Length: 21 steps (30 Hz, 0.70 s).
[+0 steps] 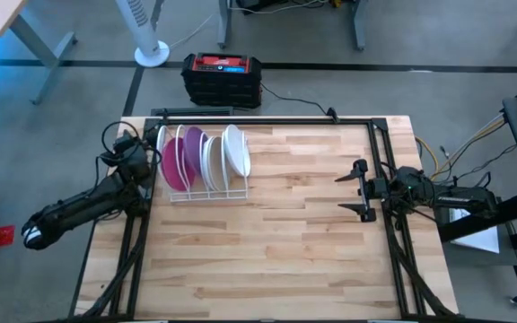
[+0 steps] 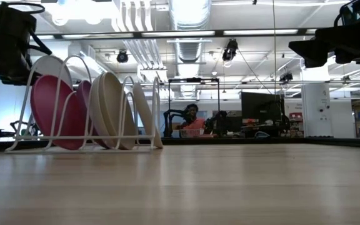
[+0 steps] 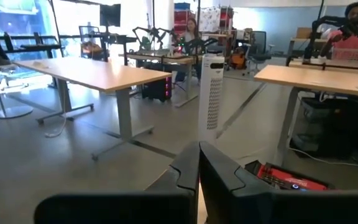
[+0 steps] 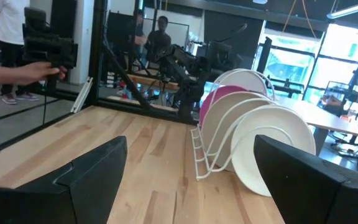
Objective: Sort dishes
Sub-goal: Return to Home Position
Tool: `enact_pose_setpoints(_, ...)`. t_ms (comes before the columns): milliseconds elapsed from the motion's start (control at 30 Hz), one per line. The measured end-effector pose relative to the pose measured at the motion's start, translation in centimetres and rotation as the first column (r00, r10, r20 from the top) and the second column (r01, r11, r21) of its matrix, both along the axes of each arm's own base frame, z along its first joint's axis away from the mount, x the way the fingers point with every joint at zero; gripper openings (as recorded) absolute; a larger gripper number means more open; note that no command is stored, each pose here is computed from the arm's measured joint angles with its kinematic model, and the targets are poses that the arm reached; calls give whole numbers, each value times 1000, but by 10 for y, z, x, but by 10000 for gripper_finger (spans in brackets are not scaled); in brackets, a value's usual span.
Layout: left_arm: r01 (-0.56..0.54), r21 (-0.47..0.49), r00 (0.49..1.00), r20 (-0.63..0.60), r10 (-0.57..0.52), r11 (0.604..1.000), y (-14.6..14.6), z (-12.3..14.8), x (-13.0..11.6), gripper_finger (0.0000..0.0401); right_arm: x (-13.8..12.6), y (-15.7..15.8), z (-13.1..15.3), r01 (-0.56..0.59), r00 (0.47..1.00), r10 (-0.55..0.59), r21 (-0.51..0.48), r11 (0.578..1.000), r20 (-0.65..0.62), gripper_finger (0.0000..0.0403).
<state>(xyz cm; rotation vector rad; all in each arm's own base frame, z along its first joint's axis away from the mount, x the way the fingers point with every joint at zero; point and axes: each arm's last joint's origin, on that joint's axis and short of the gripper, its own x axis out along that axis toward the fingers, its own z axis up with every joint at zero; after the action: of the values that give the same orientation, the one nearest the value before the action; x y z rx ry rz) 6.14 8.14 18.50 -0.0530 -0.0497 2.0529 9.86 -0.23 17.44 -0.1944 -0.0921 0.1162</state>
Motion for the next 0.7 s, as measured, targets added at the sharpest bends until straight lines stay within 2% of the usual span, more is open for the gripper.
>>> enact_pose_setpoints(233,-1,-26,999,-52,0,1000,0,0,0,0,0,0,0,0,1000,0,0,1000,0,344)
enact_pose_setpoints(700,-1,-29,998,-58,-1,1000,0,0,0,0,0,0,0,0,1000,0,0,1000,0,344)
